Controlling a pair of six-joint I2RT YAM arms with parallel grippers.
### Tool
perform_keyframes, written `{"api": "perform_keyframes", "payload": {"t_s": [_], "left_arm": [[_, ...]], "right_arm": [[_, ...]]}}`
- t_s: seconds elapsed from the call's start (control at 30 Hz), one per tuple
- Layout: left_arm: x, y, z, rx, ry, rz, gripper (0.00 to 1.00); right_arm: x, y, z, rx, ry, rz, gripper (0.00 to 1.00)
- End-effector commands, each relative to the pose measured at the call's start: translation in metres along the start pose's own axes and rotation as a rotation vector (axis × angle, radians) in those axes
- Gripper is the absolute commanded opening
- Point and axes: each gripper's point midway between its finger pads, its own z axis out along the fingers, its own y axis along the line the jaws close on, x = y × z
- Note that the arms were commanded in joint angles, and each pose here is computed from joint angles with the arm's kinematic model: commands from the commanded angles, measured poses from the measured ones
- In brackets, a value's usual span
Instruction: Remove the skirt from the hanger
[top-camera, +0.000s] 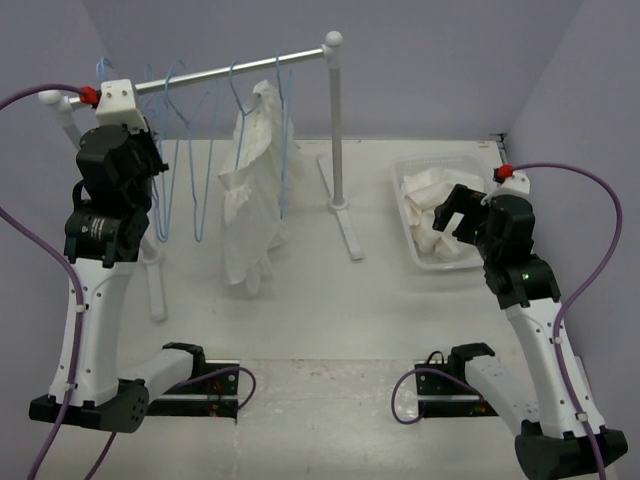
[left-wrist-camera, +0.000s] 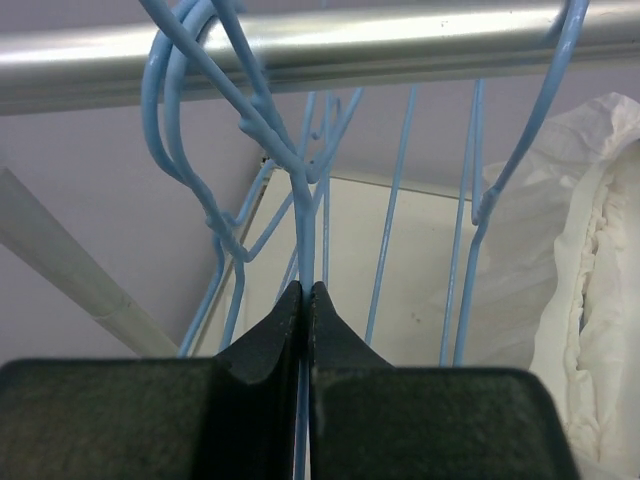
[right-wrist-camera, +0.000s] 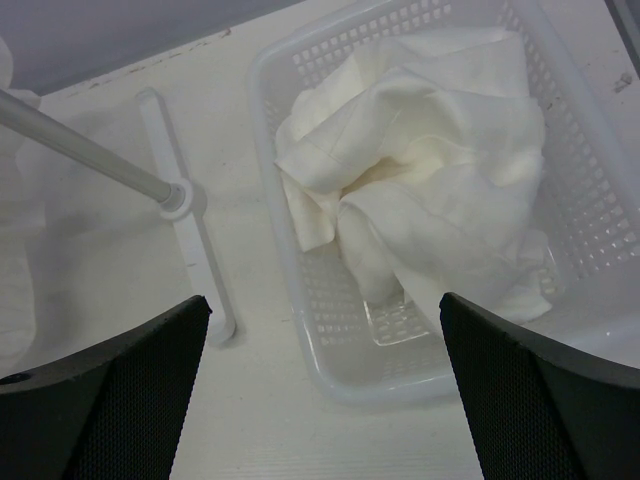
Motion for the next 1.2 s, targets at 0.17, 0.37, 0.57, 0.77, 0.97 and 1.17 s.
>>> {"api": "perform_keyframes", "payload": {"t_s": [0.17,0.37,0.57,0.77,0.97,1.17], "left_arm": [[-0.015,-0.004,-0.006,0.053,-0.061,0.062,0.0],[0.009,-0.008,0.012,0.039,0.021,0.081,0.0],[0.027,-0.014,0.011,0.067,0.062,0.062,0.0],[0.023,-0.012,-0.005,0.083,0.048,0.023,0.32],[0.007,-0.012,-0.016,0.105,0.009,-0.004,0.2],[-0.003,-0.017,-0.028,0.147,0.001,-0.034,0.57]], "right_arm": [[-0.007,-0.001,-0.002,0.009,-0.025,-0.014,0.99],[-0.007,-0.001,-0.003,0.009,-0.02,-0.015,0.99],[-0.006,0.0,-0.004,0.003,-0.021,-0.013,0.99],[-0.006,0.002,-0.004,-0.01,-0.019,-0.014,0.99],[-0.006,0.008,-0.005,-0.041,-0.014,-0.017,0.99],[-0.006,0.008,-0.005,-0.04,-0.011,-0.015,0.99]]}}
